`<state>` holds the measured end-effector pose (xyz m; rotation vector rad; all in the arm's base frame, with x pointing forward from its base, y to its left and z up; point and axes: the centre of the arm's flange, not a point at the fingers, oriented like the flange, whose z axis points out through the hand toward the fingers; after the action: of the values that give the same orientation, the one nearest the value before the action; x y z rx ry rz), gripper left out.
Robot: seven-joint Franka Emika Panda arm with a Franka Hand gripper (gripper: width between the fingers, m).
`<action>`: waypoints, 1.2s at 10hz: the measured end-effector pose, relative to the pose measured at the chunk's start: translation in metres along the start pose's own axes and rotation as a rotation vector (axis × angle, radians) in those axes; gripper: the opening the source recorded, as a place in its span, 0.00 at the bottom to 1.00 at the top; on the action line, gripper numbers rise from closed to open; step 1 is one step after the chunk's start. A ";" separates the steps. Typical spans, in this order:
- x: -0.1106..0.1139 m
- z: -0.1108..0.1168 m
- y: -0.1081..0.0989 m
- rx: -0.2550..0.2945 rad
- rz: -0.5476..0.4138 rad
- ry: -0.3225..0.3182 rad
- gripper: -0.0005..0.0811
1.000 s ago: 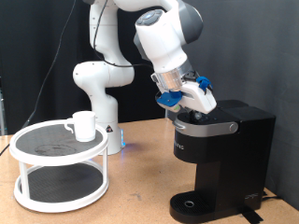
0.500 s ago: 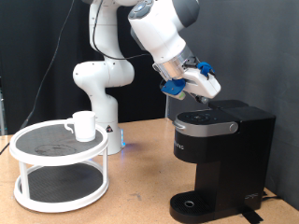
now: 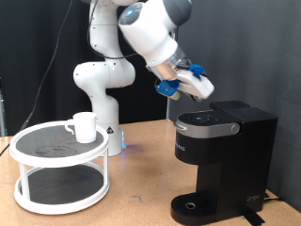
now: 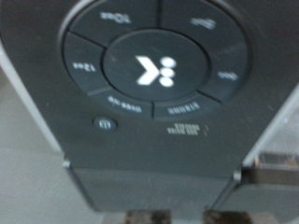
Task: Make a cup of coffee with the keurig machine
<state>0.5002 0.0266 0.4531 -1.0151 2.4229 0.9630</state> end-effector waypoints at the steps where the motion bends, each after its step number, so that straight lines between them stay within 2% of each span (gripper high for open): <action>1: 0.008 -0.009 0.005 0.006 0.021 -0.039 0.01; 4: 0.033 -0.026 0.023 0.047 0.130 -0.121 0.01; 5: 0.033 -0.025 0.022 0.045 0.119 -0.112 0.01; 7: 0.040 -0.021 0.018 0.069 0.178 -0.117 0.01; 10: 0.064 -0.022 0.017 0.152 0.281 -0.162 0.01; 12: 0.085 -0.032 0.025 0.171 0.341 -0.168 0.01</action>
<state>0.4225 -0.0251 0.4421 -0.4512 2.5275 0.8839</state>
